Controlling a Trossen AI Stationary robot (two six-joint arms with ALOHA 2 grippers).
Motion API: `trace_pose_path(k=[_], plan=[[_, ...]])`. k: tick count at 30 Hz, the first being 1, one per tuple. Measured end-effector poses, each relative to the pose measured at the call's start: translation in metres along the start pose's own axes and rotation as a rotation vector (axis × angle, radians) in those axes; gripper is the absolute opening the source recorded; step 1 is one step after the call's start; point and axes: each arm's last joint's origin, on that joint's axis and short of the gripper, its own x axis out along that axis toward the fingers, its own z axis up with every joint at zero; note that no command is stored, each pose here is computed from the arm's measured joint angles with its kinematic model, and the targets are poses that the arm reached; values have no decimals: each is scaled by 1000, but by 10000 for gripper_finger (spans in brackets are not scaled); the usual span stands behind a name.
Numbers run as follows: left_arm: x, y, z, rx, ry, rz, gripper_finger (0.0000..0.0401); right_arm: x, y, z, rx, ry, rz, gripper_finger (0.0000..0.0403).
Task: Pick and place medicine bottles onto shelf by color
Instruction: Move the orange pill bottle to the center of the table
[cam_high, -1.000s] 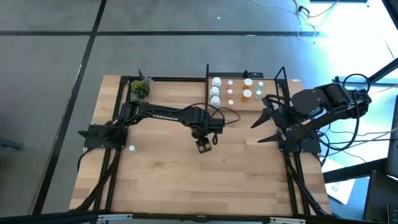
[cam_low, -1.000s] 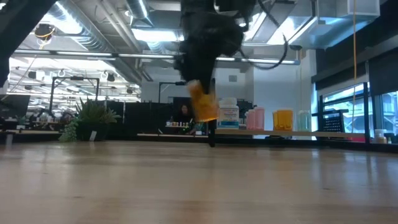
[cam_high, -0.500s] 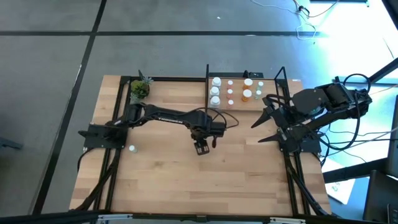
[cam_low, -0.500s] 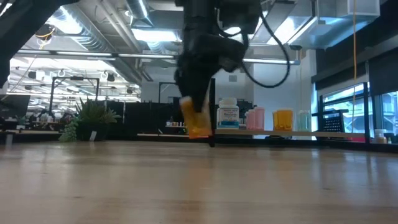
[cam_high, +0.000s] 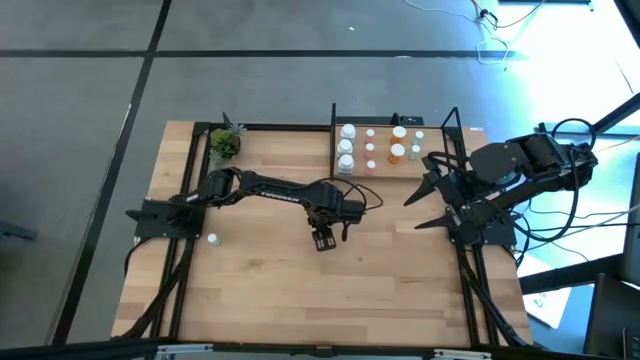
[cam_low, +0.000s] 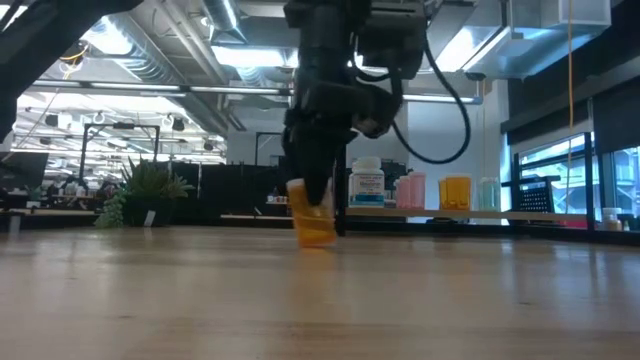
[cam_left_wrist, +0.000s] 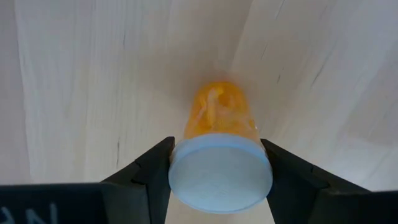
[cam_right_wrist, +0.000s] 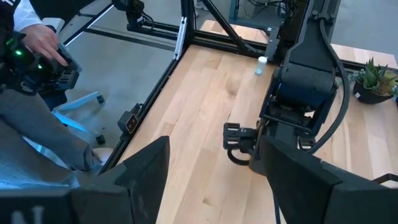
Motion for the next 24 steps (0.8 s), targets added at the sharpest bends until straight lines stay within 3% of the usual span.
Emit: trace_pose_path(k=[16,24], plan=[[0,1,0,-1,9,-2,193,0,-2,-10,67,102,-69,252],[0,1,0,-2,10,-4,193,-2,-8,-18,145,172,-304,253]])
